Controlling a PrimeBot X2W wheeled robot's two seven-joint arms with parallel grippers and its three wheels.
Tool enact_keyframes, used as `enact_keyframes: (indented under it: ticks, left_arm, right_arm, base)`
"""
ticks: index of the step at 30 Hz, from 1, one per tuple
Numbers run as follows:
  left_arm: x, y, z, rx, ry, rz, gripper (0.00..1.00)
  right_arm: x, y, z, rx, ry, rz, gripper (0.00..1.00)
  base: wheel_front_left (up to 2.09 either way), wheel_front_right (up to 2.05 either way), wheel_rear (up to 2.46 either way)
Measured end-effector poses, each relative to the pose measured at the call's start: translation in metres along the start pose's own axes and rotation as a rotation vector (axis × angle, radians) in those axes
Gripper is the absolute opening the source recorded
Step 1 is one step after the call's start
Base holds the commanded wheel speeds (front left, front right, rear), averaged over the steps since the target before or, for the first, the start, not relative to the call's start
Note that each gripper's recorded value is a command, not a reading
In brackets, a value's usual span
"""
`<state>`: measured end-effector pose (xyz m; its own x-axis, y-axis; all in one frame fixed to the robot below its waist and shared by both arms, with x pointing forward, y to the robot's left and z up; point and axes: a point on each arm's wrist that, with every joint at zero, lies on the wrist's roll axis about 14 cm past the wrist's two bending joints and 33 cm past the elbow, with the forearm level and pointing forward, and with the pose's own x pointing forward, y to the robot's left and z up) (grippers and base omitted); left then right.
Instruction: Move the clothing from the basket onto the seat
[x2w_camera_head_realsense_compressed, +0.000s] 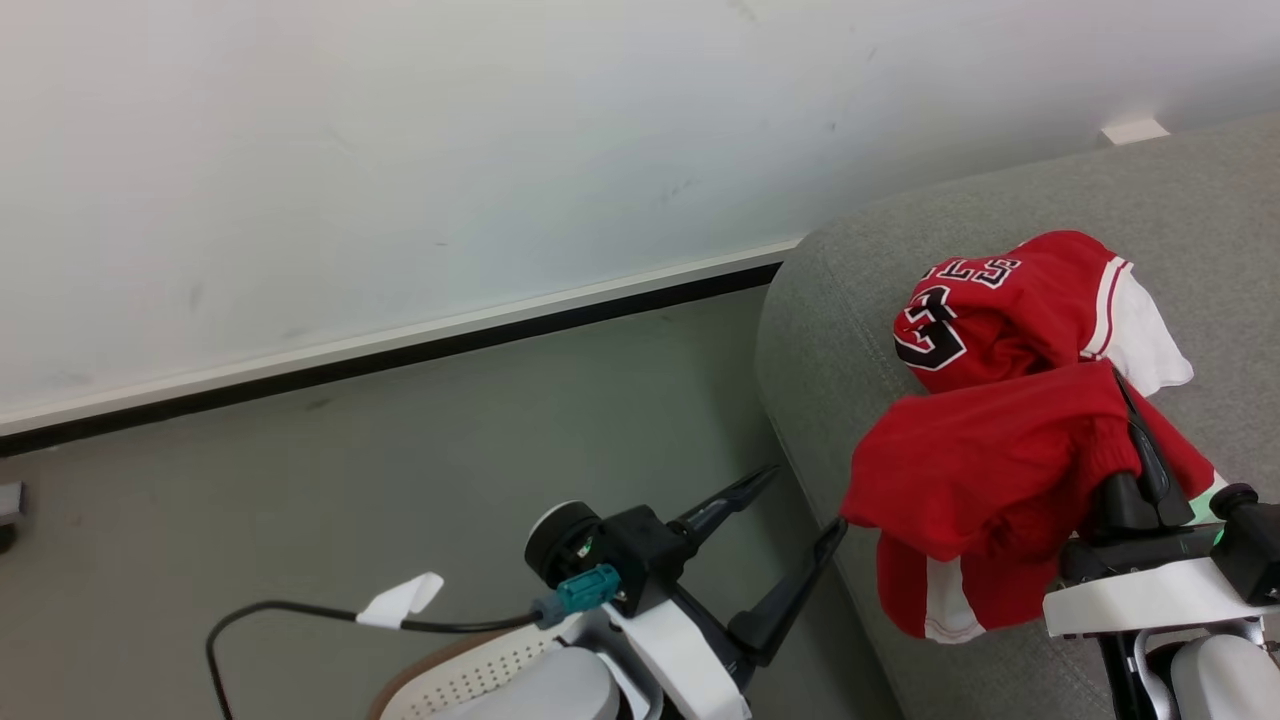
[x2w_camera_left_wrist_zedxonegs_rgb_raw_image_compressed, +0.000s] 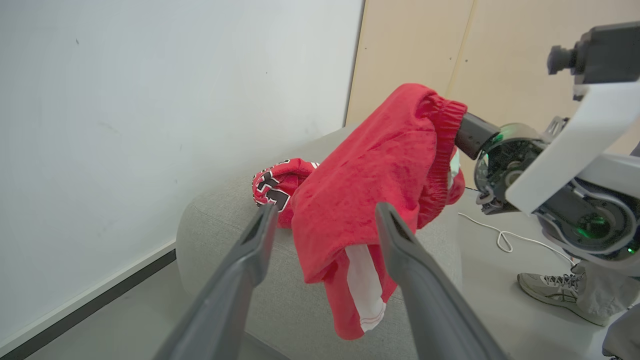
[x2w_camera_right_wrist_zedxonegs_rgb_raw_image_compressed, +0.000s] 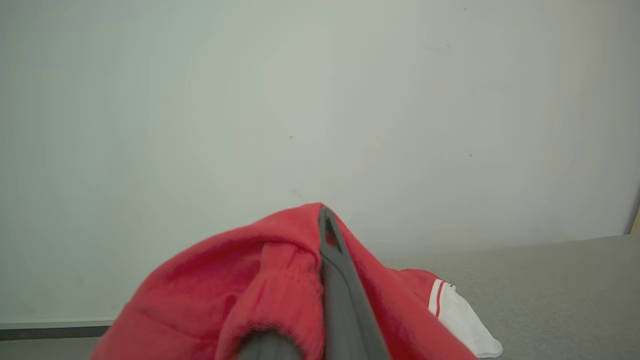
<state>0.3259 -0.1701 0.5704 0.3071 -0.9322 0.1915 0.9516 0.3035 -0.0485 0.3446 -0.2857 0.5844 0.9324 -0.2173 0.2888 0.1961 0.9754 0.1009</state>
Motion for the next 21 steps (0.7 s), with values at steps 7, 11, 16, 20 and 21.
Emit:
enact_keyframes:
  ticks: [7,11,16,20,21]
  left_arm:
    - [0.002,-0.001,-0.003,-0.008,0.003,-0.012,1.00]
    - [0.001,0.003,-0.004,-0.011,0.002,-0.008,1.00]
    - [-0.003,0.016,-0.010,-0.008,0.013,0.008,1.00]
    - [-0.008,0.030,-0.019,-0.025,0.032,0.026,1.00]
    - [-0.010,0.035,-0.021,-0.026,0.037,0.032,1.00]
  right_arm:
    - [0.000,-0.003,0.000,-0.006,0.001,-0.011,0.00]
    - [0.003,-0.004,-0.001,-0.019,0.003,-0.007,0.00]
    - [0.031,-0.015,0.019,-0.123,-0.031,0.021,0.00]
    - [0.062,-0.032,0.044,-0.244,-0.067,0.028,0.00]
    - [0.070,-0.036,0.052,-0.268,-0.079,0.024,0.00]
  base:
    - [0.00,0.00,0.00]
    - [0.00,0.00,0.00]
    - [0.00,0.00,0.00]
    - [0.00,0.00,0.00]
    - [0.00,0.00,0.00]
